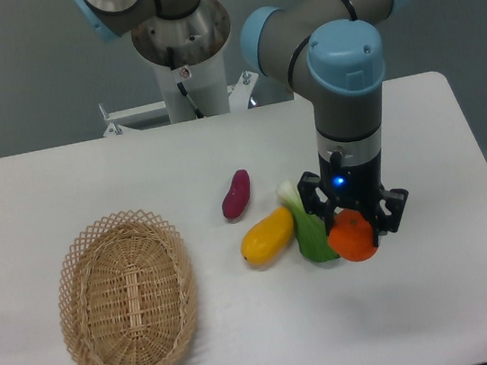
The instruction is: Pick up the orange from the basket
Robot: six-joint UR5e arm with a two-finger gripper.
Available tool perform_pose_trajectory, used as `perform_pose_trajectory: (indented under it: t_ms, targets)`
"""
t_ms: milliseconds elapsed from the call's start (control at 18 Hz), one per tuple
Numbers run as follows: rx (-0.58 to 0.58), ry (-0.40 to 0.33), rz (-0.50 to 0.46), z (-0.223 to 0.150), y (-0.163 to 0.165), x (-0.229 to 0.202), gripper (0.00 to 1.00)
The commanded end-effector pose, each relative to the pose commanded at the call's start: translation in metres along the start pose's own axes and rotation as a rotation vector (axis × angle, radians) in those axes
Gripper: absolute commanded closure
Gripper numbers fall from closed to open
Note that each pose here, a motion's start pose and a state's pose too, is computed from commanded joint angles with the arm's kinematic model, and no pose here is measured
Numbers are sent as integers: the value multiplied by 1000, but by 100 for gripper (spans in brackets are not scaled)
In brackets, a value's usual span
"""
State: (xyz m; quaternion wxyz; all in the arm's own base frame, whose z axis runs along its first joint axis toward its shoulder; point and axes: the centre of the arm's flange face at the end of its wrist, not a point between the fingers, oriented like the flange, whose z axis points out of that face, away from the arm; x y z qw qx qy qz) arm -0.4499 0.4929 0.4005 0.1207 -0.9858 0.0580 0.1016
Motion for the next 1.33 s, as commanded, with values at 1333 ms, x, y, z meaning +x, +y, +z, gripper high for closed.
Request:
perform_pose_trajectory:
  t_ms: [1333]
  targets:
    - [-2,1,-2,2,0,1,42]
